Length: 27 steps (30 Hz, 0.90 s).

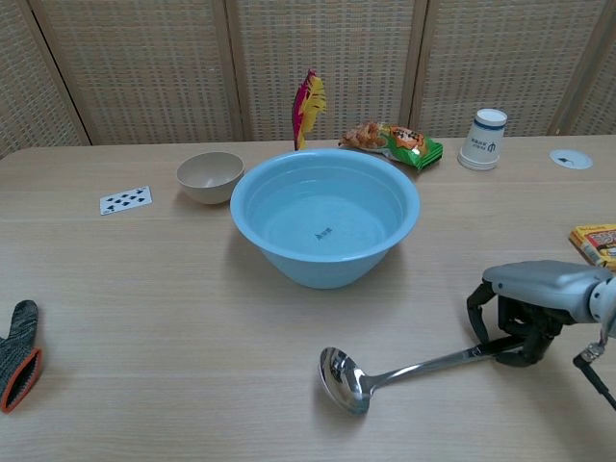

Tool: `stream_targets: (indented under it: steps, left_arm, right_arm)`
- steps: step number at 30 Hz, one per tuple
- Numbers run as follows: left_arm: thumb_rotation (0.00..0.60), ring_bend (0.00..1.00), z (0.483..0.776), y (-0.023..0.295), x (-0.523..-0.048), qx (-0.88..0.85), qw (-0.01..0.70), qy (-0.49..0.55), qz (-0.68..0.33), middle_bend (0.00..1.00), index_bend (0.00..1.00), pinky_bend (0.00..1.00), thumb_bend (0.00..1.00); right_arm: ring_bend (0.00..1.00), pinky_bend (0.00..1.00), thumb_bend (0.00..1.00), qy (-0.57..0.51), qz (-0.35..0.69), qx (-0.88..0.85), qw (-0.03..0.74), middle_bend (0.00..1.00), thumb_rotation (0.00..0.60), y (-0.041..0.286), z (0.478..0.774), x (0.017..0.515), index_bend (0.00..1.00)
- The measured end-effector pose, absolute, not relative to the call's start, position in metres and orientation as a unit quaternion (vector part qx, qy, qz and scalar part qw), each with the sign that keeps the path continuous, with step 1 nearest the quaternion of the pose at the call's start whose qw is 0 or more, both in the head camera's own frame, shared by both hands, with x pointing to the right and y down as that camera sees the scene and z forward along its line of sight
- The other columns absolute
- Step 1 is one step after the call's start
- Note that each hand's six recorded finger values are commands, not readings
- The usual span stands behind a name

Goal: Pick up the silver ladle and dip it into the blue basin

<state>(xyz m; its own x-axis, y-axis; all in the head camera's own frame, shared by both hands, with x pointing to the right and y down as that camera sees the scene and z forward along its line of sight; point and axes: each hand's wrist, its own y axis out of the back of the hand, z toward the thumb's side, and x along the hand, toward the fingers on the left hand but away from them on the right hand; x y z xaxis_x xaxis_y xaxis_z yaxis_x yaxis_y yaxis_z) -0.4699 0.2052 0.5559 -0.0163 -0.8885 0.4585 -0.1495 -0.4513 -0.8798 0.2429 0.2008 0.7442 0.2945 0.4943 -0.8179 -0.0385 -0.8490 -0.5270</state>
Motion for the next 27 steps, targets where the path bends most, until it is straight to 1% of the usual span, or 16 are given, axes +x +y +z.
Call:
stream_targets:
  steps: [15,27]
  left_arm:
    - [0.600,0.00,0.551,0.208,-0.465,-0.634,0.319,0.415,-0.569,0.00,0.00,0.00,0.00]
    - [0.600,0.00,0.552,0.209,-0.465,-0.637,0.316,0.414,-0.569,0.00,0.00,0.00,0.00]
  right_arm:
    - [1.00,1.00,0.84,-0.170,0.572,-0.772,0.220,1.00,0.600,0.189,0.688,0.264,0.81]
    - [1.00,1.00,0.85,-0.178,0.561,-0.780,0.213,1.00,0.600,0.178,0.646,0.264,0.82]
